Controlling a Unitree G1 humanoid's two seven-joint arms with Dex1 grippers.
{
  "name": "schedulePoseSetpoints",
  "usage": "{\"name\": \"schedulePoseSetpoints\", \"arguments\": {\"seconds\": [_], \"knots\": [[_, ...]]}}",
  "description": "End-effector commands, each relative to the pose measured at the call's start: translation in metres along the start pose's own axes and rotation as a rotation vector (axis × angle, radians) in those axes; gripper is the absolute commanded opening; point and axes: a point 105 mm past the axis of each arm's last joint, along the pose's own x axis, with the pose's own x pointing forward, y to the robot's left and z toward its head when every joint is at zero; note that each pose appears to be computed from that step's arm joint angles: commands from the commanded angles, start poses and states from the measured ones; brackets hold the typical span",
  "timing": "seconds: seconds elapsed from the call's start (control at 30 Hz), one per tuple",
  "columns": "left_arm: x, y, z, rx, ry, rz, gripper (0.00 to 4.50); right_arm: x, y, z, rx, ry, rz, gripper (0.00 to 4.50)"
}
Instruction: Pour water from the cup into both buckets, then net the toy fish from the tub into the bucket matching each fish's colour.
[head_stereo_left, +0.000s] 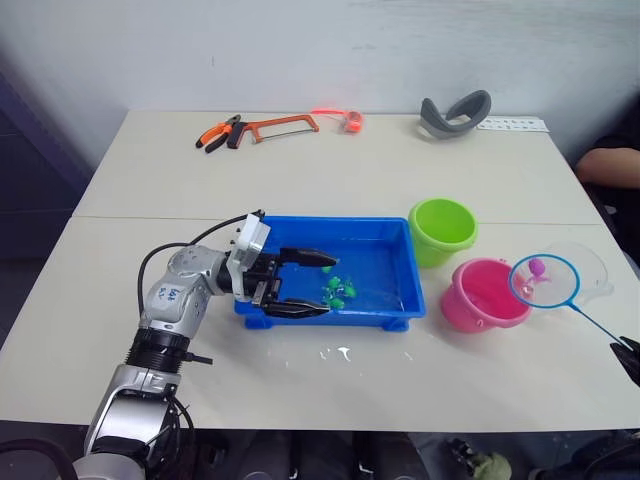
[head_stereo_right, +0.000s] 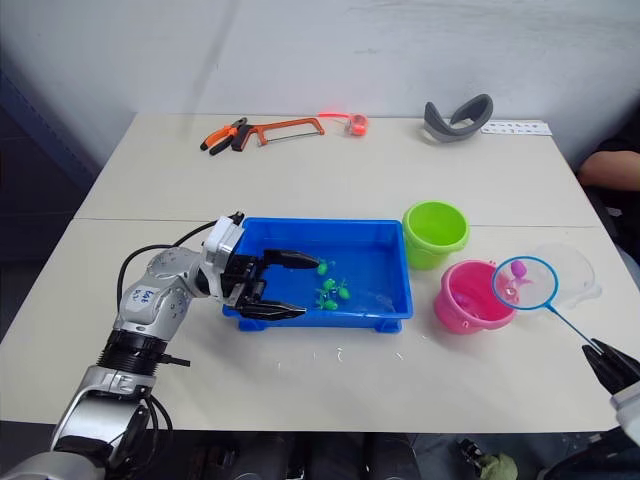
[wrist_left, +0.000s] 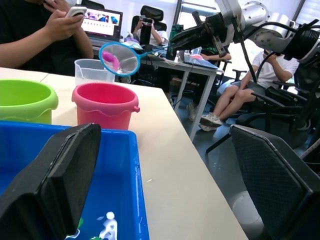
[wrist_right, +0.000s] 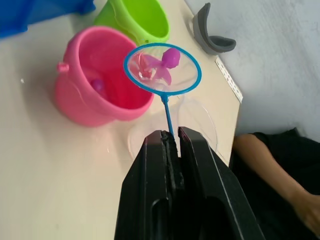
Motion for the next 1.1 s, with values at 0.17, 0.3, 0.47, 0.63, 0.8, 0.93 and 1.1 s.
{"name": "schedulePoseSetpoints", "arguments": {"seconds": [0.17, 0.3, 0.47, 0.63, 0.8, 0.93, 1.1], "knots": [[0.007, 0.001, 0.007, 0.05, -0.015, 0.002, 4.48, 0.006, -0.01, -0.012, -0.407, 0.03, -0.077, 0.0], [0.009, 0.002, 0.008, 0.054, -0.021, 0.009, 4.48, 0.011, -0.003, -0.018, -0.564, 0.013, -0.081, 0.0], [0.013, 0.004, 0.011, 0.062, -0.027, 0.014, 4.48, 0.017, 0.008, -0.014, -0.751, -0.035, -0.047, 0.0], [0.014, 0.006, 0.012, 0.062, -0.035, 0.028, 4.48, 0.016, 0.006, -0.021, -0.86, -0.014, -0.066, 0.0], [0.019, 0.002, 0.011, 0.041, -0.052, 0.033, 4.48, 0.016, 0.003, -0.026, -1.004, -0.04, -0.082, 0.0], [0.021, 0.004, 0.011, 0.032, -0.062, 0.041, 4.48, 0.019, -0.008, -0.016, -1.113, -0.098, -0.137, 0.0], [0.023, 0.006, 0.012, 0.03, -0.071, 0.048, 4.48, 0.019, -0.018, -0.017, -1.186, -0.092, -0.16, 0.0]]}}
